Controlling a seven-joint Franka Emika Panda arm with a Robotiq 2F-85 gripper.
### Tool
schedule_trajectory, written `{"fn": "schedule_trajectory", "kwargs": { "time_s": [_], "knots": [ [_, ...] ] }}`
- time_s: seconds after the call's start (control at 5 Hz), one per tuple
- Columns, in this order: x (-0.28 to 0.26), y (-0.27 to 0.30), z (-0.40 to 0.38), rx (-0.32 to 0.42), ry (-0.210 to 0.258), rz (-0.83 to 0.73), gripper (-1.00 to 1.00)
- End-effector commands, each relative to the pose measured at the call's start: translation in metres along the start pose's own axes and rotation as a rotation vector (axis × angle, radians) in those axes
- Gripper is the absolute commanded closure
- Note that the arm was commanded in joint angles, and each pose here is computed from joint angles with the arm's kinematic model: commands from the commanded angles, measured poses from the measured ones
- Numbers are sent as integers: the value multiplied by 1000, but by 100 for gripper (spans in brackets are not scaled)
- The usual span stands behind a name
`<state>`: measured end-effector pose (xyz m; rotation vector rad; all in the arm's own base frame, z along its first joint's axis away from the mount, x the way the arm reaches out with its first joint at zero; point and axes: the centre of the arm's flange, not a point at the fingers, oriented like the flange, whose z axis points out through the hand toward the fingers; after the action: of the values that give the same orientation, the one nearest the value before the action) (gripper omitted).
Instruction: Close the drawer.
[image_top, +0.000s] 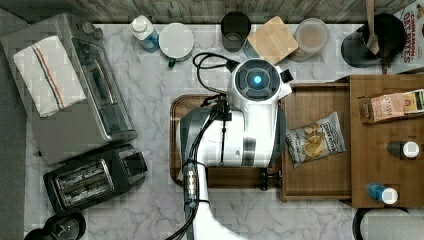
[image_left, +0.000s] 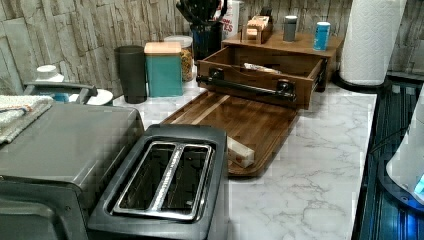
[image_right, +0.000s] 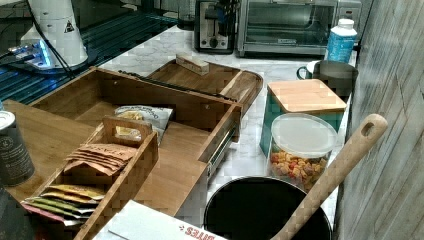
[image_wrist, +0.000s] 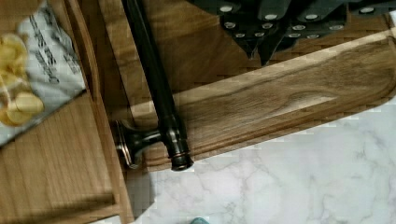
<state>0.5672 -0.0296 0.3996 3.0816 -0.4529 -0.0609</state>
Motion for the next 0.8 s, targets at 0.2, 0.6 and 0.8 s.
{"fn": "schedule_trajectory", "kwargs": {
  "time_s": [0.2,0.6,0.8],
  "knots": [
    [-34,-16,65,-191,21,-354,100],
    [-53,-26,110,-172,26,-430,100],
    [-54,-27,128,-193,34,-410,100]
  ]
}}
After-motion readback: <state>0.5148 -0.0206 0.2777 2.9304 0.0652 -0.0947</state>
